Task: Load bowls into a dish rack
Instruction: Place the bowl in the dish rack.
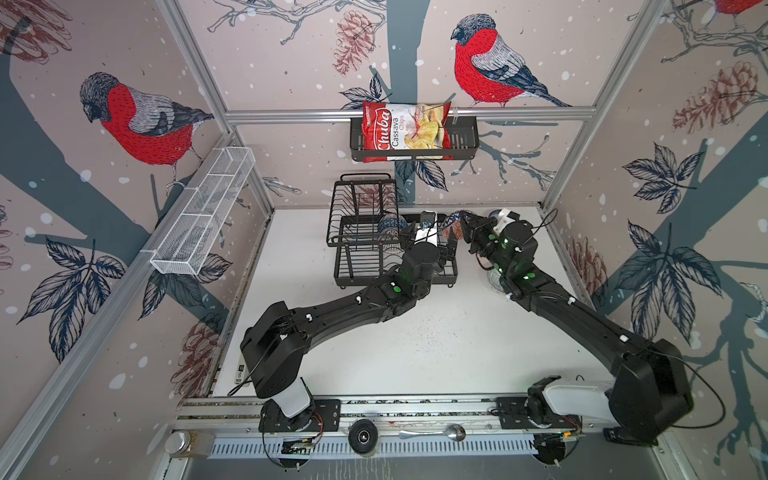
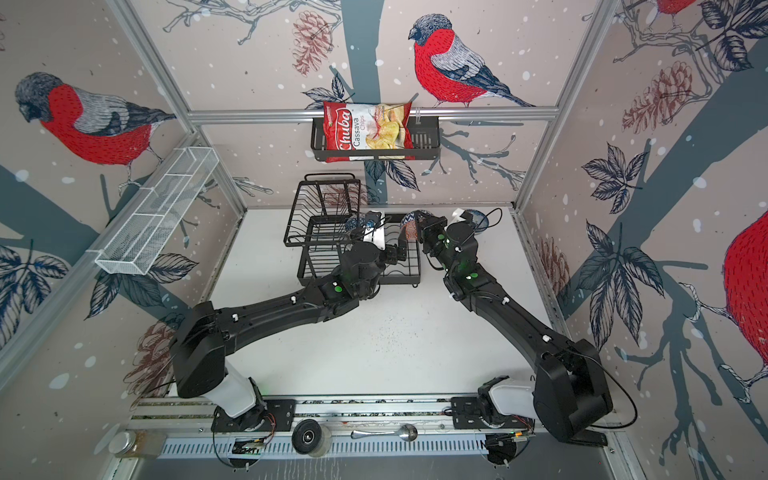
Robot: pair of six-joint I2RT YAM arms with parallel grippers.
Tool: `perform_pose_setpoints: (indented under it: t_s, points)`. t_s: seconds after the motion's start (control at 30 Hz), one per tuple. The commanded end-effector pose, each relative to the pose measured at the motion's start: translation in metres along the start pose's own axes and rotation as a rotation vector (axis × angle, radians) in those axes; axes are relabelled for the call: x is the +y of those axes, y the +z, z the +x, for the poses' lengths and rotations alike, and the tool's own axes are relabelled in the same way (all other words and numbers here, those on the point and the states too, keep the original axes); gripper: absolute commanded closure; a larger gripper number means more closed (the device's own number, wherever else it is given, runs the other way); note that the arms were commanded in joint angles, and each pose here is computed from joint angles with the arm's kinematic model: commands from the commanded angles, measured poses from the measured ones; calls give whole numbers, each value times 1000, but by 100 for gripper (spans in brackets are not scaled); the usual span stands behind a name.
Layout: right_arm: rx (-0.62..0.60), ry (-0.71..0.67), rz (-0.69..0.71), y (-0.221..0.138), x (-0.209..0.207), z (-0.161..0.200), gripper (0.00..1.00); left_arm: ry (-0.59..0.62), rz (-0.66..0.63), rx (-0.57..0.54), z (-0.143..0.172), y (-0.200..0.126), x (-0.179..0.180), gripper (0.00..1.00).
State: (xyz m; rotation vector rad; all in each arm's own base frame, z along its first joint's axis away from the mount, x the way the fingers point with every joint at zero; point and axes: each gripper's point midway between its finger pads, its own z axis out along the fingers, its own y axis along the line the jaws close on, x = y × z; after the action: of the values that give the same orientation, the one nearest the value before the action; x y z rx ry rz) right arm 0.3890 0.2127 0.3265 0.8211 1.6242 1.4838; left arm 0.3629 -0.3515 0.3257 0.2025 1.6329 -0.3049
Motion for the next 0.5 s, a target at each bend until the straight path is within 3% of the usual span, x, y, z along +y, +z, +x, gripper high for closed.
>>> perform_pose_setpoints:
  t_s: [0.0,0.3,0.47]
  points:
    - [-19,-66,-71,-5,18,-1,100,43,56,106,11,-7,-3,3]
    - [-32,-131,-19,-2,-3,6,100,24,145,164,-12,-21,30,3]
    - [-13,-169,-17,3,-11,25,100,22,90,141,-46,-23,65,3]
